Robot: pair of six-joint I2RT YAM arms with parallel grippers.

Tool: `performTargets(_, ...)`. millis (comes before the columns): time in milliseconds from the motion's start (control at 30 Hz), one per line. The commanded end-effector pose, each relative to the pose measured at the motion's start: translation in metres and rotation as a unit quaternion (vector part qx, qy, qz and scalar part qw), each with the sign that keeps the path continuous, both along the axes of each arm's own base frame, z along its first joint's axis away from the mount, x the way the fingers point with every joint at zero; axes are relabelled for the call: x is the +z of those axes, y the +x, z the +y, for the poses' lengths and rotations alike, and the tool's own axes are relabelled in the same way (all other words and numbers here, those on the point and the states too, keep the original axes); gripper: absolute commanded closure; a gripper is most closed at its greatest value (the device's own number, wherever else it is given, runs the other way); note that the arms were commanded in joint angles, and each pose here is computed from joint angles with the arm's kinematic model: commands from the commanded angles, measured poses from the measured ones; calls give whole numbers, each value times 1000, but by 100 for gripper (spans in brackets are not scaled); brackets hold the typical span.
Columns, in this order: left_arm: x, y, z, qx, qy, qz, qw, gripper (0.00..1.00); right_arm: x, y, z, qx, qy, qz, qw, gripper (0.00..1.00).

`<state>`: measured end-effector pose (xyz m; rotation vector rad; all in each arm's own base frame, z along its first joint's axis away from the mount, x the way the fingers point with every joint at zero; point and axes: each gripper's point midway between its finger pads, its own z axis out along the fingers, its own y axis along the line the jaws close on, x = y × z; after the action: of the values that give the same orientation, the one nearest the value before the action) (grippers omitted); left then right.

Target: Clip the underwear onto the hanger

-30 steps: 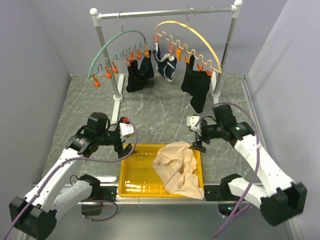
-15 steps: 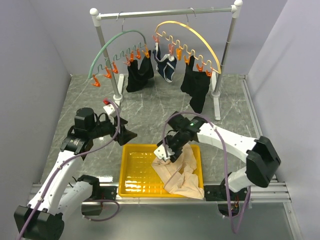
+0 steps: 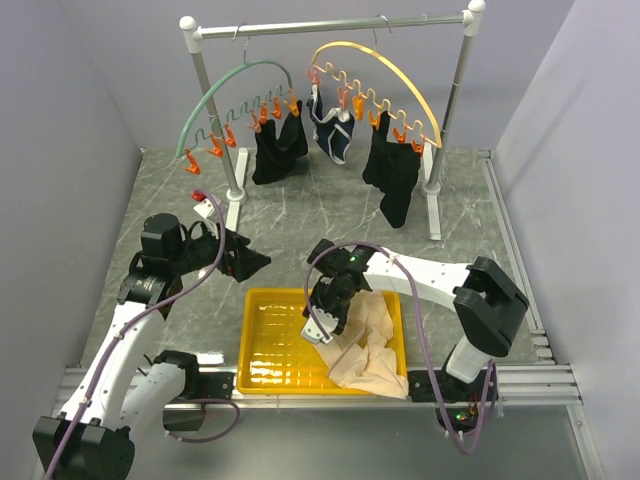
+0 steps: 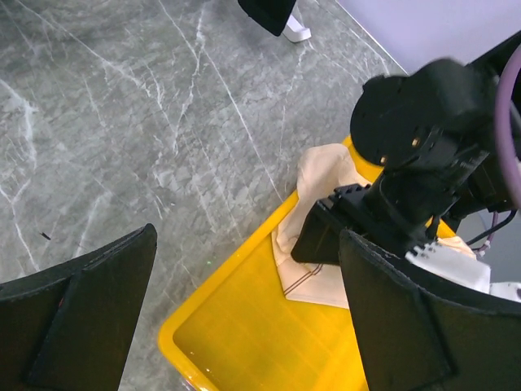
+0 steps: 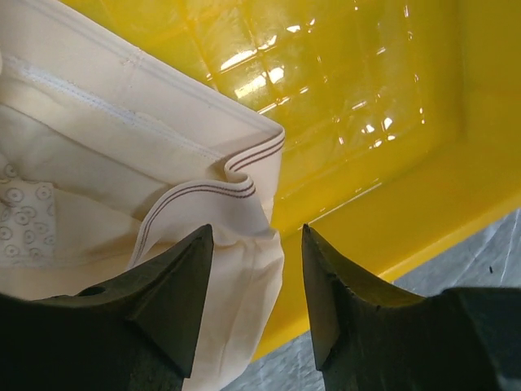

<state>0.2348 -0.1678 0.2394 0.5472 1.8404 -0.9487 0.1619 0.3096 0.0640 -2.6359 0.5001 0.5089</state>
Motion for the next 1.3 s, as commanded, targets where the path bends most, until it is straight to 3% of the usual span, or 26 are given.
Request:
performTargets(0,21,1,1,8,-15,-28,999,1,6,3,16,43,11,-31,999,45)
performTargets(67,22,1,3,10,-14,-29,999,1,2,0,16,50,8,-33,998,45)
performTargets(267,20,1,5,14,-15,-27,999,1,-7,-9,8,59,-13,-25,998,59)
performTargets(333,19,1,4,13,-17,-26,999,1,-7,-9,9,45,-2,-30,999,80)
performTargets(400,20,3,3,11,-19,-25,999,1,-11,-11,3,46,-2,-38,998,92)
performTargets(500,23,5,3,9,-15,-29,999,1,-1,-11,5,26,8,-35,999,100)
performTargets(667,26,6,7,17,-4,-41,999,1,68,8,15,-92,61,5,994,100)
performTargets(767,27,5,8,23,-2,-50,998,1,146,28,17,-197,137,43,970,100)
performTargets(900,23,8,10,30,2,-50,998,1,195,65,4,-307,199,52,929,100)
performTargets(1033,21,14,8,26,-3,-48,998,1,205,115,-23,-419,211,42,882,100)
performTargets(1267,-11,23,1,-21,32,1,999,2,175,184,-69,-576,180,104,791,100)
